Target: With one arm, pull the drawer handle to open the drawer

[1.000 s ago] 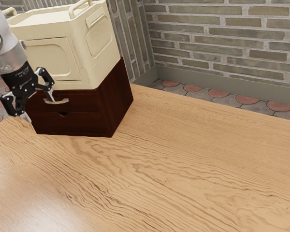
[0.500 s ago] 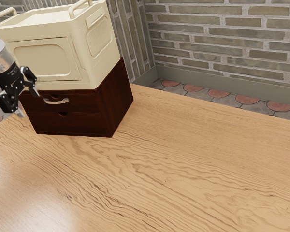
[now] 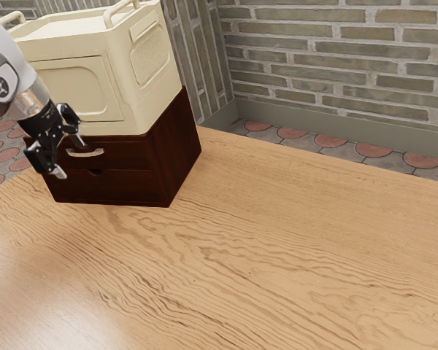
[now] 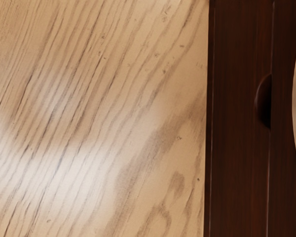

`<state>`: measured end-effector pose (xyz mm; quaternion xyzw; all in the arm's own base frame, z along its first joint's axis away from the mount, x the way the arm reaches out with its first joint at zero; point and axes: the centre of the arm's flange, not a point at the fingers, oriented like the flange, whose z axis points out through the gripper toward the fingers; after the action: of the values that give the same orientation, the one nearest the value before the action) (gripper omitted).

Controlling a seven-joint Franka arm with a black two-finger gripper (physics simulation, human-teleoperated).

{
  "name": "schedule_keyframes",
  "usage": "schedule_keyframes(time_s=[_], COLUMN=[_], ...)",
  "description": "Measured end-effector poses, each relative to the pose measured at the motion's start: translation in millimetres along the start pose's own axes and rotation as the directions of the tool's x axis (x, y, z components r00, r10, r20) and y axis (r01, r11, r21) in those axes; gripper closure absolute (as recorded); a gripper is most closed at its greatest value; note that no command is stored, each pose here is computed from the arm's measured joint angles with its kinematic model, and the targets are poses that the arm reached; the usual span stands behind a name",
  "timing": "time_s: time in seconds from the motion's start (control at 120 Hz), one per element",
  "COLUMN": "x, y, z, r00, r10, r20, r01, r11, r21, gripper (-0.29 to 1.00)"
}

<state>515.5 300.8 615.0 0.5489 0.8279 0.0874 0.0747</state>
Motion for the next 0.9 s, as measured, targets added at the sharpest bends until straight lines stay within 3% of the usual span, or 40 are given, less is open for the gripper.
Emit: schedule_keyframes(time_s=[0.2,0.35,0.775,0.9], x=[37,38,46,42], y=[18,45,51,50], z=[12,27,46,49], r00=[0.998,0.999,0.999,0.999], r10=[-0.060,-0.042,-0.045,-0.044], r20=[0.001,-0.002,-0.011,-0.007], r01=[0.060,0.042,0.044,0.044], r11=[0.998,0.998,0.999,0.999], r21=[-0.024,-0.040,-0.027,-0.023], gripper=[0.00,0.00,0.00,0.09])
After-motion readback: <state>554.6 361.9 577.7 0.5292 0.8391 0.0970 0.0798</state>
